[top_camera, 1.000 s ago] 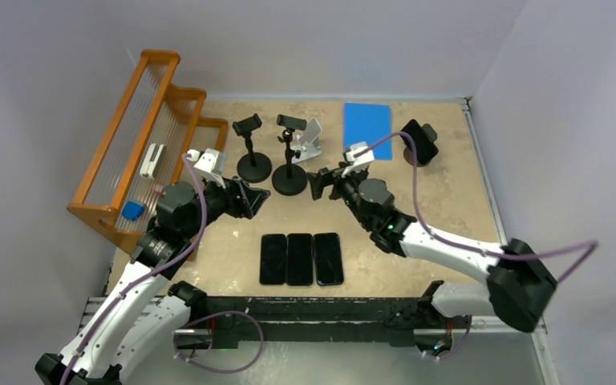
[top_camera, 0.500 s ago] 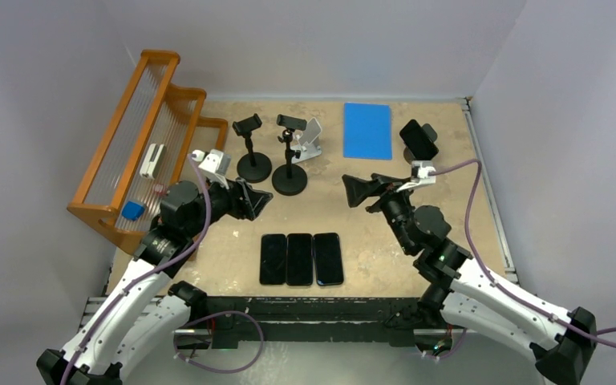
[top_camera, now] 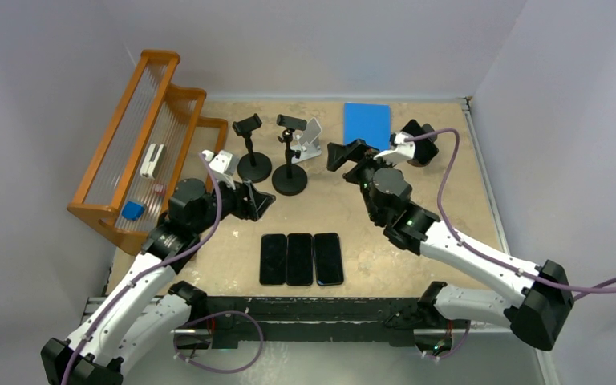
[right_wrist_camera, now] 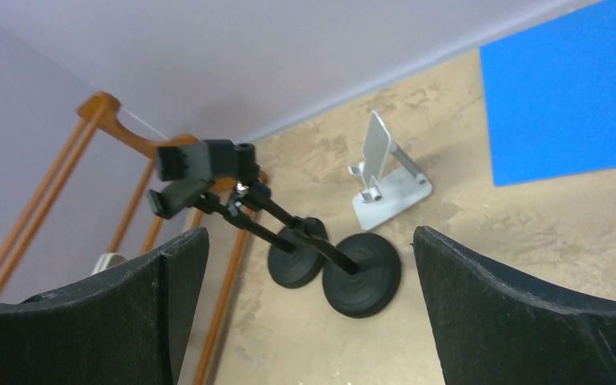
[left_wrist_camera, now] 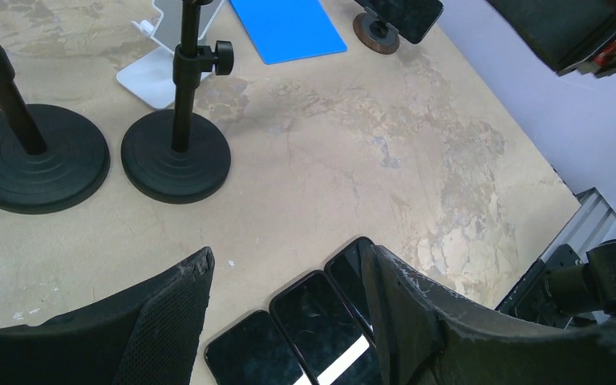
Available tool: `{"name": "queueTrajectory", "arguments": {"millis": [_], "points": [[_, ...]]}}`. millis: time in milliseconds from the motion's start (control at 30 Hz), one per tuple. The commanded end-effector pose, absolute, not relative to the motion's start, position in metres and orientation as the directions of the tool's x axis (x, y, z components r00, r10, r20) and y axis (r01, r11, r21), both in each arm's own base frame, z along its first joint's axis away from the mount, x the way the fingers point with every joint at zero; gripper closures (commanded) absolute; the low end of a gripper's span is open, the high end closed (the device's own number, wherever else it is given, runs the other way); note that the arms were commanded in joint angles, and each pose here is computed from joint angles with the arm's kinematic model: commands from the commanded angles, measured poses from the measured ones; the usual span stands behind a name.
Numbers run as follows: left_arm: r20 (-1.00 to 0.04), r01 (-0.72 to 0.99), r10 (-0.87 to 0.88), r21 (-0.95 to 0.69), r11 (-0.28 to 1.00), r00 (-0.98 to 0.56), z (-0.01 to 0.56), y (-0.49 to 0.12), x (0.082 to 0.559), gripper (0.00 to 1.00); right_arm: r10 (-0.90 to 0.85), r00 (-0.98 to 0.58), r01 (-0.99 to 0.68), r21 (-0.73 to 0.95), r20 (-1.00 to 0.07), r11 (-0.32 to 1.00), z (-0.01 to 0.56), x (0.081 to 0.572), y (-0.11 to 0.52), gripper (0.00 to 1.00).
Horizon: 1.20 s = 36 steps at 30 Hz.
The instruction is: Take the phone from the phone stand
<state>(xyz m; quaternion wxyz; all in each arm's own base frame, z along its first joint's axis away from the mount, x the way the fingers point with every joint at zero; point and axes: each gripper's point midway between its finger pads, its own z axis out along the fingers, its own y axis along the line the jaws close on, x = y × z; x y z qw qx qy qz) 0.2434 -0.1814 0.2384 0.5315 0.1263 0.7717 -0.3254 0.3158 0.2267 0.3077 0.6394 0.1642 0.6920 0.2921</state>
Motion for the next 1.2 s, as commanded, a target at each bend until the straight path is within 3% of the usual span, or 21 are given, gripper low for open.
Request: {"name": "queueTrajectory", "arguments": {"millis": [0, 267, 400, 533, 833, 967, 1167], "points": [[-0.932, 0.564, -0.176, -0.335, 0.755, -0.317, 0.258, -0.180, 0.248, 0.33, 0.619, -0.083, -0.133, 0.624, -0.781, 0.770, 0.307, 0.324, 0.220, 0.01], [-0.940, 0.588, -0.220, -0.336, 0.735, -0.263, 0.270, -0.181, 0.244, 0.31, 0.609, -0.067, -0.019, 0.611, -0.790, 0.791, 0.287, 0.363, 0.189, 0.03], [-0.940, 0.629, -0.299, -0.332, 0.703, -0.161, 0.313, -0.185, 0.248, 0.29, 0.602, -0.064, 0.013, 0.603, -0.796, 0.798, 0.282, 0.381, 0.167, 0.01], [-0.953, 0.639, -0.273, -0.294, 0.711, -0.134, 0.344, -0.191, 0.262, 0.29, 0.597, -0.033, 0.000, 0.598, -0.801, 0.802, 0.289, 0.395, 0.143, 0.01], [-0.980, 0.760, -0.197, -0.111, 0.640, 0.023, 0.331, -0.200, 0.229, 0.30, 0.747, 0.107, 0.065, 0.755, -0.656, 0.653, 0.283, 0.423, 0.056, 0.01], [-0.979, 0.732, -0.203, -0.116, 0.671, 0.030, 0.334, -0.191, 0.222, 0.30, 0.785, 0.196, 0.114, 0.809, -0.587, 0.576, 0.266, 0.429, 0.024, 0.02], [-0.980, 0.723, -0.201, -0.130, 0.679, 0.013, 0.337, -0.193, 0.215, 0.31, 0.731, 0.180, 0.221, 0.751, -0.658, 0.622, 0.247, 0.442, -0.030, 0.03]]}}
